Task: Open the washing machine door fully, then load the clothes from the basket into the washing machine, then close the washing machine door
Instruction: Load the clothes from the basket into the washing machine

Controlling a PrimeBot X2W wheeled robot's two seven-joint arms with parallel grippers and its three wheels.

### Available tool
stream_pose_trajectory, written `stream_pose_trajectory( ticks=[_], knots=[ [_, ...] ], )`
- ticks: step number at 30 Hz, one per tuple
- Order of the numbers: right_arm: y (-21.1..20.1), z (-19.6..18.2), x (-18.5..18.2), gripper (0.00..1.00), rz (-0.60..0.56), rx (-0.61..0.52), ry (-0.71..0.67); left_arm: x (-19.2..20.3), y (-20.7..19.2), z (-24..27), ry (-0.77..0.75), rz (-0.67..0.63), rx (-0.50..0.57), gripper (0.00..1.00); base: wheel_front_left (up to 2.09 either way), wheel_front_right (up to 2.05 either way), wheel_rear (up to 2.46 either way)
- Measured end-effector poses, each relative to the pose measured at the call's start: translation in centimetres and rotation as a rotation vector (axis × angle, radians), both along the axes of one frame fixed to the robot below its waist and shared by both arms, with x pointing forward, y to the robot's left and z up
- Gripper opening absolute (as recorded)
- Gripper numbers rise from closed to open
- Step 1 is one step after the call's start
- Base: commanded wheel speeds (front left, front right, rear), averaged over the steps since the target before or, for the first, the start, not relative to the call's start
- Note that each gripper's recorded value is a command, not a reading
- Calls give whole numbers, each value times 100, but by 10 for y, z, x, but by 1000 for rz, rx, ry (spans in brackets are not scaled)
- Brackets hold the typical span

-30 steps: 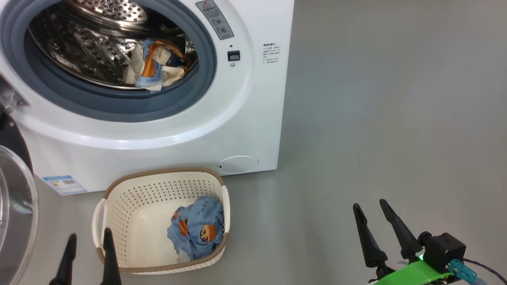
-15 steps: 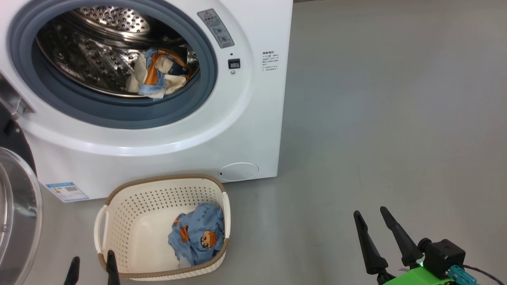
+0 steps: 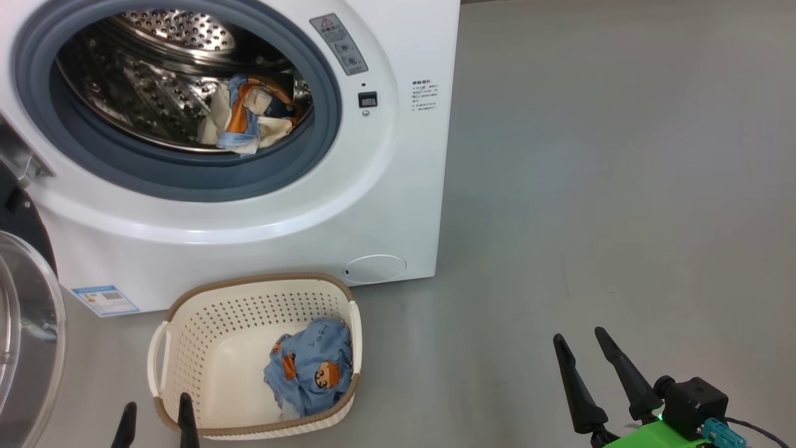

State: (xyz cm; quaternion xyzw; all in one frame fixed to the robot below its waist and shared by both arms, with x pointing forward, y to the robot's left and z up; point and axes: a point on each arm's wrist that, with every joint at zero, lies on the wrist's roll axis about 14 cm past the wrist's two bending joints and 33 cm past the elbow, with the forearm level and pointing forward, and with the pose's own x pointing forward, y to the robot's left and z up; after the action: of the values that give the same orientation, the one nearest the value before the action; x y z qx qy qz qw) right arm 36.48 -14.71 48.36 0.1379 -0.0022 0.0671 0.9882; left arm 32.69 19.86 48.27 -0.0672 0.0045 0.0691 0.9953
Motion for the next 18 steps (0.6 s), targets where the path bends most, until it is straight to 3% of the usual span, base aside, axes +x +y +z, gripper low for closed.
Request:
stream_pose_trajectory(
  ticks=[7,18],
  knots=[
    [0,-9,4,100,1,-2,28,6,-2,-10,31,-6,-6,100,0,0,0],
    [3,-26,27,100,19,-14,67,58,-15,-18,22,-64,-32,100,0,0,0]
  ],
)
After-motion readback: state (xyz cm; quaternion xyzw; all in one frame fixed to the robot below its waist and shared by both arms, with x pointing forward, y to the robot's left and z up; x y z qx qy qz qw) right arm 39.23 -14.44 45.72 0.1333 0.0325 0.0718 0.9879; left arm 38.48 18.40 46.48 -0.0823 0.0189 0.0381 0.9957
